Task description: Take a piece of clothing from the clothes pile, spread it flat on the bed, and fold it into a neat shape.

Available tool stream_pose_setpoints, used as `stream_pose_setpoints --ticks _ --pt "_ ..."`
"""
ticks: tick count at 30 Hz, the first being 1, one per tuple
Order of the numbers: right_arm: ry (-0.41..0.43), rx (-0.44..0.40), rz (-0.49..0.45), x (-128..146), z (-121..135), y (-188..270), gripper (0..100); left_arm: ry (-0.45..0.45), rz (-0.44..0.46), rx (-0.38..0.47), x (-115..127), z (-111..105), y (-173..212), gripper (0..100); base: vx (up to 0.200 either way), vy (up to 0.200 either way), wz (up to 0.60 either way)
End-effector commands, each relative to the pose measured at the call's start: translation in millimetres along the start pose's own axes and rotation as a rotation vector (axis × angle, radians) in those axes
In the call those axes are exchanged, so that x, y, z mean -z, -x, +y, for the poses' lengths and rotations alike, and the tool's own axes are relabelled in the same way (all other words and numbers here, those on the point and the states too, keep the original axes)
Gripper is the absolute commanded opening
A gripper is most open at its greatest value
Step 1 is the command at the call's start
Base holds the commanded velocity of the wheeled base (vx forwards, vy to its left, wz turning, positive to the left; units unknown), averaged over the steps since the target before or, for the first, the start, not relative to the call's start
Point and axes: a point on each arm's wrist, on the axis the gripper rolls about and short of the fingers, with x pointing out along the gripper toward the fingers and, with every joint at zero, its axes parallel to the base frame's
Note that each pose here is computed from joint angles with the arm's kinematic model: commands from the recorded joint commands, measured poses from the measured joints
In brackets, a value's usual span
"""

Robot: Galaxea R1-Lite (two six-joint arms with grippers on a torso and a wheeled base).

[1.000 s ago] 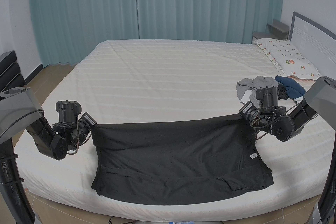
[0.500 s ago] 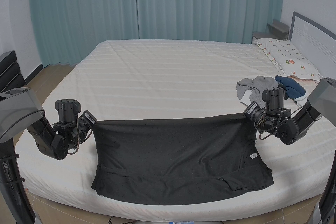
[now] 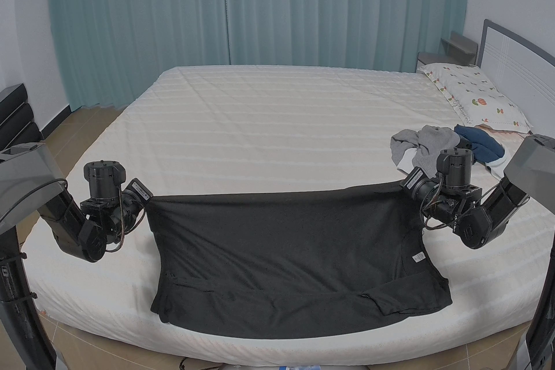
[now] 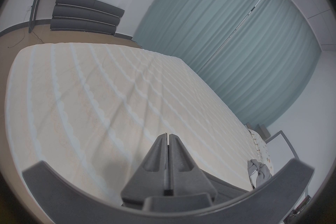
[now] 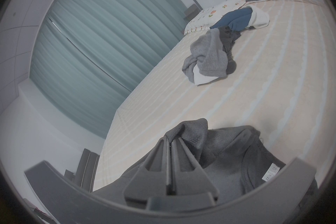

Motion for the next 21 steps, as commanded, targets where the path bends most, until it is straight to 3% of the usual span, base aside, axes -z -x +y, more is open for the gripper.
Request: stream_pose_setpoints --ticks 1,11,16,21 --pt "0.001 0.003 0.009 4 -3 -7 0 0.001 -0.001 -0.001 -1 1 -1 0 0.0 0.0 0.0" --pt "0.019 0.001 0.026 4 -6 -5 0 -0.021 0.012 -0.012 2 4 -1 0 0.0 0.0 0.0" --pt "0.084 0.033 0.081 11 -18 17 0 -0.103 0.063 -0.052 13 17 11 0 0.0 0.0 0.0" --pt "0.135 0.065 0.141 19 -30 34 0 -0.13 0.104 -0.076 22 24 18 0 0.0 0.0 0.0"
